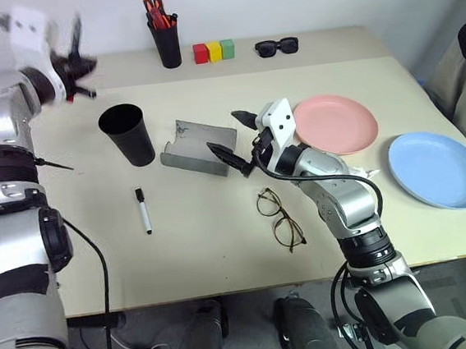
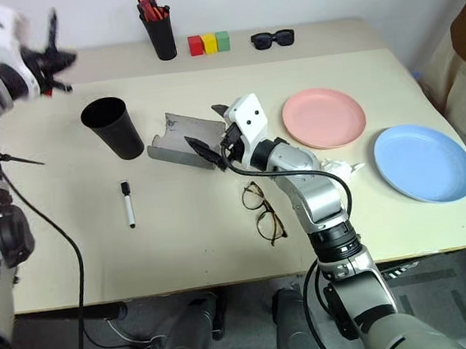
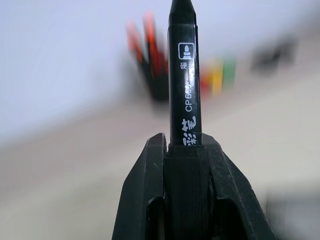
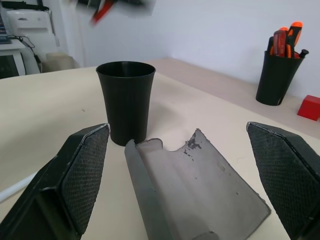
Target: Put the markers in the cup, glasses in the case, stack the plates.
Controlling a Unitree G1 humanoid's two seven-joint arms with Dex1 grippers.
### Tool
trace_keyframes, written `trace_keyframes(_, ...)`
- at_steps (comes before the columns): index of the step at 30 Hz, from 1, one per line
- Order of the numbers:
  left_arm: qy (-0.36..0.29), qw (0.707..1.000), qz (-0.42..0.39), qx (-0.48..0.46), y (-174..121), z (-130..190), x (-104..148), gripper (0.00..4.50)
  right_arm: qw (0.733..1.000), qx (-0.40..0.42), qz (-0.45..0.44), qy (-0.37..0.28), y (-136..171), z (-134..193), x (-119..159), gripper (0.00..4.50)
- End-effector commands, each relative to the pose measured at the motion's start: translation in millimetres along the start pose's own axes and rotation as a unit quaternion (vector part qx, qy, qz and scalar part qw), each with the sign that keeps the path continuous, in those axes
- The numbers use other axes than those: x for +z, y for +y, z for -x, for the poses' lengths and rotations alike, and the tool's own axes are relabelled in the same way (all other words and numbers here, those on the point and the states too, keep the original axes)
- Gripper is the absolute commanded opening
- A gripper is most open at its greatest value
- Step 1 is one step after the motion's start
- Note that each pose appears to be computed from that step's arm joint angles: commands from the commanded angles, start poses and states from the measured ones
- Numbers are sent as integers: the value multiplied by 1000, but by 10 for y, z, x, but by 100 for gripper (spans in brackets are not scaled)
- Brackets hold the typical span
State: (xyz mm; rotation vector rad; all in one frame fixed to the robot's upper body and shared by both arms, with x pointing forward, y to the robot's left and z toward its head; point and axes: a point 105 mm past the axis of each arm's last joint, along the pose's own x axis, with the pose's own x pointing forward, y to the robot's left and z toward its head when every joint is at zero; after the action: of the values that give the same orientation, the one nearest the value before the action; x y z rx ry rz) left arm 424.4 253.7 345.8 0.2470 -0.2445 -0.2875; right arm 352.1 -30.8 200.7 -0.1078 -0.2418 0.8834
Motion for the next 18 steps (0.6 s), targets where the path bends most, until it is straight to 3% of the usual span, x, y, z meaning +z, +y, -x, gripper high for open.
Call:
trace_keyframes(1, -127, 991, 2, 36, -114, 143, 320, 8, 999, 3, 20, -28, 19, 21, 178, 450)
trace_keyframes(3, -170, 983, 21, 69, -173, 225, 326, 8, 999, 4, 19, -27, 24, 21, 174, 450)
trace_keyframes(6, -191, 972, 20, 135, -274, 358, 106, 8, 999, 9, 19, -28, 38, -3, 183, 450)
trace_keyframes(13, -180, 954, 44, 236, -261, 568, -387, 8, 999, 26, 19, -28, 70, -34, 196, 450)
trace_keyframes(18, -175, 952, 52, 246, -254, 539, -525, 8, 999, 31, 21, -27, 72, -47, 200, 450)
